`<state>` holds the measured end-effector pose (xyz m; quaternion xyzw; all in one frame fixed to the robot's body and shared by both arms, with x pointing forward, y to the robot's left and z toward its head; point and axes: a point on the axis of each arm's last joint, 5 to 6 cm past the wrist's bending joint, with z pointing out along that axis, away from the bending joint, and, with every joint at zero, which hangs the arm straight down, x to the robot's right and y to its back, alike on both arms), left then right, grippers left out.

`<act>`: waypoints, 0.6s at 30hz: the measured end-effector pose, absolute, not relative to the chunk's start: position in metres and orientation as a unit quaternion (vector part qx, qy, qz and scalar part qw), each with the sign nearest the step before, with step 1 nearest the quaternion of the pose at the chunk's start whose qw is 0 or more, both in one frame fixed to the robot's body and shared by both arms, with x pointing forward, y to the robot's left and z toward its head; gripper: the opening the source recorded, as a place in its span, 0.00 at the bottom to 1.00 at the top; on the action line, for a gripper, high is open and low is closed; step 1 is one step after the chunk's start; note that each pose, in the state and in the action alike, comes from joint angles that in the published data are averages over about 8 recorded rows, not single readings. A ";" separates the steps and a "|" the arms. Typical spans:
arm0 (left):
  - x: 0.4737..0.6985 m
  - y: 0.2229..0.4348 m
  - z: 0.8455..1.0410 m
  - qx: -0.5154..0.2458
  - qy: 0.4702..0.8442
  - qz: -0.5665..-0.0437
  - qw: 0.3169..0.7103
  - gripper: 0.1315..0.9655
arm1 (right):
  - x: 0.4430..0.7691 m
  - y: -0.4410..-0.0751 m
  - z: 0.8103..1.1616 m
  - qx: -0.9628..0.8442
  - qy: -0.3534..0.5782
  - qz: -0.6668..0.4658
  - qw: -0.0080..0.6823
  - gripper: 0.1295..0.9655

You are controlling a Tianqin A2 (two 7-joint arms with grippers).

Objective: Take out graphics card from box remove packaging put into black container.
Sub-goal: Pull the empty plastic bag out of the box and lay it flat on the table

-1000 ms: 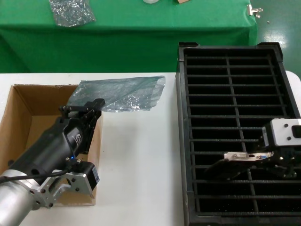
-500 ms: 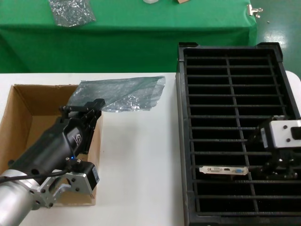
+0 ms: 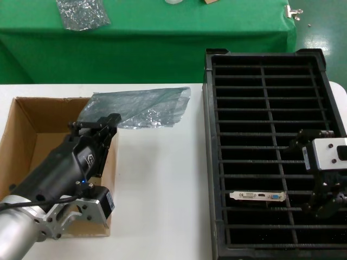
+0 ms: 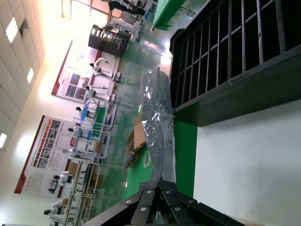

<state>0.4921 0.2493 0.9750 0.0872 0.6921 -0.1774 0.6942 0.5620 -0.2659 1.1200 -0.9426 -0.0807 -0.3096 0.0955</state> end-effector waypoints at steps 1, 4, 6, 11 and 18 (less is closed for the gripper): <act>0.492 0.248 0.975 0.085 0.693 -0.180 0.693 0.01 | 0.562 -0.266 1.120 -0.943 -0.081 -0.310 0.096 0.57; 0.492 0.242 0.978 0.069 0.698 -0.196 0.685 0.01 | 0.562 -0.266 1.120 -0.943 -0.081 -0.310 0.095 0.63; 0.492 0.235 0.981 0.051 0.702 -0.215 0.677 0.01 | 0.562 -0.266 1.120 -0.943 -0.081 -0.310 0.095 0.68; 0.493 0.214 0.990 -0.012 0.711 -0.287 0.642 0.01 | 0.562 -0.266 1.120 -0.943 -0.081 -0.310 0.096 0.79; 0.497 0.189 0.990 -0.114 0.720 -0.406 0.552 0.01 | 0.562 -0.266 1.120 -0.943 -0.081 -0.310 0.096 0.92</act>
